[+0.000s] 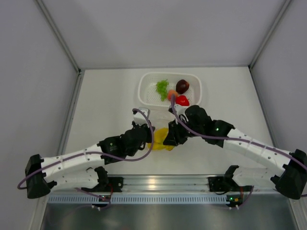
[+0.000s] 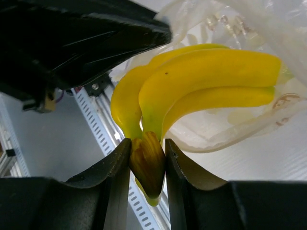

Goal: Open the zip-top bag and remove the fake food

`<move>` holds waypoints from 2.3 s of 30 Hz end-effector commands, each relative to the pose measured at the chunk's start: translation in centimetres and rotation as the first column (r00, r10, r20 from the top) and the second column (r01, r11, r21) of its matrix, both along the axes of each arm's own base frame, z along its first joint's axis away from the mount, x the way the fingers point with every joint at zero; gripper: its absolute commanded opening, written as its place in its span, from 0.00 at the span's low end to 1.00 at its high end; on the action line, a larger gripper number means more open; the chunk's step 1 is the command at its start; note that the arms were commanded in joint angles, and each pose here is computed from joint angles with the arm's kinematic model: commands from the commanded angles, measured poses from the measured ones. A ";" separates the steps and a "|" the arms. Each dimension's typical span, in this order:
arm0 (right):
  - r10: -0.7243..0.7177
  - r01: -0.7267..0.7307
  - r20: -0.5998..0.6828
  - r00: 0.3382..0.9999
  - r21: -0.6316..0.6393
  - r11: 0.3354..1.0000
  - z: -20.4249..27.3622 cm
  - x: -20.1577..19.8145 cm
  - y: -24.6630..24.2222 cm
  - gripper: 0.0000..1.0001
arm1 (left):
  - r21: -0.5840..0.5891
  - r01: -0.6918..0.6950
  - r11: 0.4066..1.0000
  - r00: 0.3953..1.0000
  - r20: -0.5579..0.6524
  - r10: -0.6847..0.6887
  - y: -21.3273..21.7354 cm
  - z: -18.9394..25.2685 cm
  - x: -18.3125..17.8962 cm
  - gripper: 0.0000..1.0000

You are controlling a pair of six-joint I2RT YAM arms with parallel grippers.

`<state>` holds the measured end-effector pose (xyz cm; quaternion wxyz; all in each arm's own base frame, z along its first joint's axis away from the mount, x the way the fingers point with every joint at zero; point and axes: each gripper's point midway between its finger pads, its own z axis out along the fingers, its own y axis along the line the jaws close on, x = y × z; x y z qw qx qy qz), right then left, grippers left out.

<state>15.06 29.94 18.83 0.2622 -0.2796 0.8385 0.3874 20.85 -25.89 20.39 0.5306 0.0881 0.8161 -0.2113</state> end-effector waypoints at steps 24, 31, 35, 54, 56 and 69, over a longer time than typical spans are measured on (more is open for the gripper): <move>0.246 -0.331 0.245 0.938 0.413 0.848 16.9 -3.7 -1.4 0.00 | 0.040 -0.504 0.863 0.863 -0.023 0.505 11.0 1.1 4.1 0.00; 0.002 -0.143 0.272 0.962 0.501 0.854 21.3 3.7 -4.2 0.00 | 0.055 -0.594 0.803 0.800 -0.060 0.597 15.2 0.7 5.1 0.00; -0.144 -0.005 0.293 0.945 0.451 0.892 20.2 10.3 -4.1 0.00 | 0.041 -0.599 0.799 0.796 -0.074 0.601 16.1 1.1 5.0 0.00; 0.033 -0.134 0.502 0.864 0.166 0.977 10.4 30.1 2.8 0.00 | 0.039 -0.599 0.799 0.800 -0.014 0.600 18.5 5.1 3.9 0.00; 0.078 -0.173 0.496 0.865 0.149 0.974 8.5 30.7 3.4 0.00 | 0.051 -0.599 0.799 0.799 -0.013 0.601 18.4 4.9 4.0 0.00; 0.290 -0.408 0.563 0.774 0.093 0.908 2.2 31.8 1.9 0.08 | 0.078 -0.578 0.812 0.814 -0.019 0.581 18.2 4.3 3.9 0.00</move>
